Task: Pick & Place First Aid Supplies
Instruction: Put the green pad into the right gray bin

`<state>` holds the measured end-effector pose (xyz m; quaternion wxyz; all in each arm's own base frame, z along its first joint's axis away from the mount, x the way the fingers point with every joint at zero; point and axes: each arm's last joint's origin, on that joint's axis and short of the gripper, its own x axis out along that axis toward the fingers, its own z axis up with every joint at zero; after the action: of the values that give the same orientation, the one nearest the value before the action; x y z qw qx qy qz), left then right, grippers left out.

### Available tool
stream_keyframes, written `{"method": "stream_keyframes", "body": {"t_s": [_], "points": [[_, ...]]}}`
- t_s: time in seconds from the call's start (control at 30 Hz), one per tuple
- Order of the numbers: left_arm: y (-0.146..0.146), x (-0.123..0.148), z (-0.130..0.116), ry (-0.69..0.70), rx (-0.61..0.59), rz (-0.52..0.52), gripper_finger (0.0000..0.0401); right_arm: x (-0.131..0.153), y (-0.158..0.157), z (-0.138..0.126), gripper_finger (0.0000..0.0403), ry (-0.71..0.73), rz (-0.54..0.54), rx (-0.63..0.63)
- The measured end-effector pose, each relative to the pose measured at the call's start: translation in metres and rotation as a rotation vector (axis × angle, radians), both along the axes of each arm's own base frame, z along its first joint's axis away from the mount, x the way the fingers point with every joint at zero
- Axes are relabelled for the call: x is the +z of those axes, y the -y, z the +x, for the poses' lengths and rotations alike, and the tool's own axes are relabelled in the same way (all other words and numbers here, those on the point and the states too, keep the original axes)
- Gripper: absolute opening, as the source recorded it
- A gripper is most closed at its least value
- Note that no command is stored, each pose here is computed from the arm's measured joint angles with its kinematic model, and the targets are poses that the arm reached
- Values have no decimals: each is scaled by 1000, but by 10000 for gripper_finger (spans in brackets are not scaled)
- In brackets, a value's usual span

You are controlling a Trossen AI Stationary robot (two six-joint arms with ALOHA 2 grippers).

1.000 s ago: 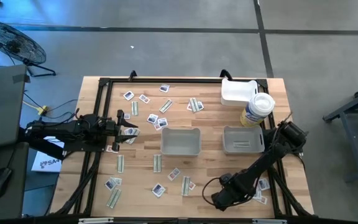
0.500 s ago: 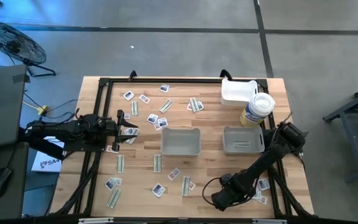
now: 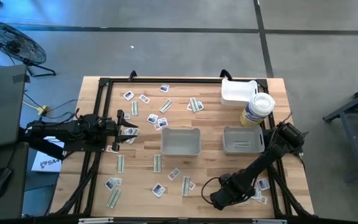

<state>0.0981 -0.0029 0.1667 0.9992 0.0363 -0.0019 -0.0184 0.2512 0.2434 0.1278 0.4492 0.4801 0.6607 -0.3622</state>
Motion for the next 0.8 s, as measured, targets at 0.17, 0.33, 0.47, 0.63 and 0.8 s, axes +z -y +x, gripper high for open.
{"method": "stream_keyframes", "body": {"t_s": [0.17,0.33,0.47,0.63,0.8], "points": [[0,0,0,0,0,0,186,0,0,0,9,8,0,16],[0,0,0,0,0,0,186,5,-3,3,7,29,11,57],[0,0,0,0,0,0,186,23,-4,9,2,97,19,103],[0,0,0,0,0,0,186,62,-1,21,2,290,4,131],[0,0,0,0,0,0,186,107,20,19,2,413,-97,160]]}}
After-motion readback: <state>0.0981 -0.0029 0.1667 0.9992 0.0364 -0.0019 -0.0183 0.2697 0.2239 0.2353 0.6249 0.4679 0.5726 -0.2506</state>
